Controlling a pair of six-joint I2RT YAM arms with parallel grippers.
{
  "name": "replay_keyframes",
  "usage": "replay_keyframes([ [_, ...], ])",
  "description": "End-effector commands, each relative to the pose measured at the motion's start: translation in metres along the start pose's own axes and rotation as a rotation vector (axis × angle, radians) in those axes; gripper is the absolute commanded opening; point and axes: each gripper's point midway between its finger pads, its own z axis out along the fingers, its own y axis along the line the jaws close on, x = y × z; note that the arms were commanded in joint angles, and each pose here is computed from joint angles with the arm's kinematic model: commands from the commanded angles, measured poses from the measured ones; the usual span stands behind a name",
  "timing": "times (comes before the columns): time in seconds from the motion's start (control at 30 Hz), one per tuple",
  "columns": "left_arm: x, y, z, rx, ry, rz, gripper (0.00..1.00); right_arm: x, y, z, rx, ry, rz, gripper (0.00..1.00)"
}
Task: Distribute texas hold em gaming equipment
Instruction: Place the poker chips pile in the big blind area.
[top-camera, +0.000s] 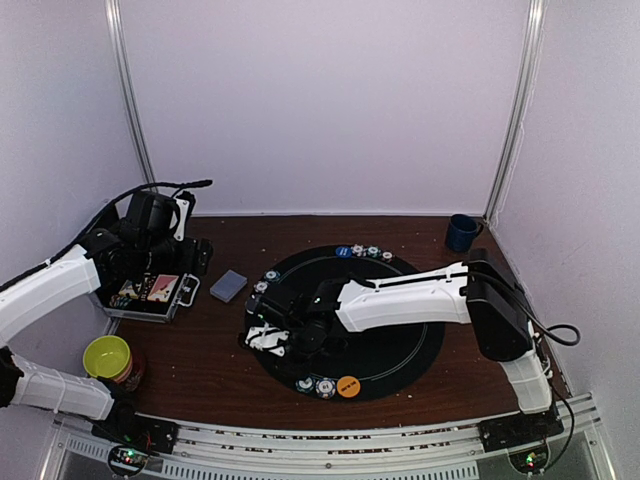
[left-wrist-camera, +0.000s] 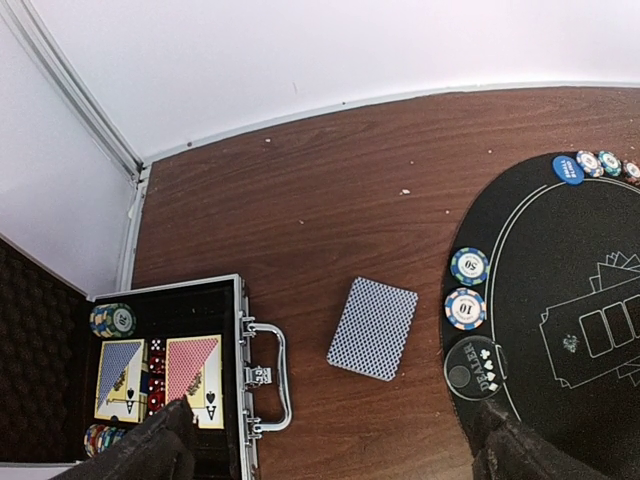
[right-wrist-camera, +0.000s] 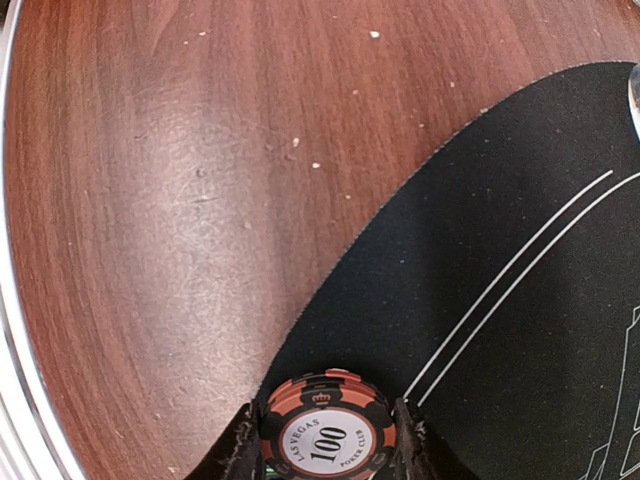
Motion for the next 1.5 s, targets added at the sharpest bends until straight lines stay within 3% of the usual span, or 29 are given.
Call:
replay_keyframes([
  [0.0, -0.005, 0.001, 0.004, 0.0, -0.024, -0.013, 0.98, 0.007, 0.007, 0.005, 0.014, 0.025, -0.025, 0.33],
  [0.47, -0.004, -0.001, 0.005, 0.007, -0.019, -0.012, 0.98, 0.015, 0.004, 0.009, 0.047, 0.051, -0.039, 0.37],
  [0.67, -0.004, -0.002, 0.006, 0.009, -0.017, -0.01, 0.98, 0.015, 0.004, 0.008, 0.048, 0.053, -0.045, 0.47],
  [0.9, -0.003, -0.002, 0.006, 0.01, -0.016, -0.01, 0.98, 0.008, 0.006, 0.0, 0.039, 0.037, -0.048, 0.66],
  [1.23, -0.003, -0.002, 0.006, 0.009, -0.016, -0.012, 0.98, -0.025, -0.01, -0.081, 0.133, -0.104, -0.062, 0.86],
  [1.47, -0.001, -0.003, 0.008, 0.011, -0.008, -0.009, 0.98, -0.004, -0.058, -0.145, 0.273, -0.153, -0.008, 0.97],
])
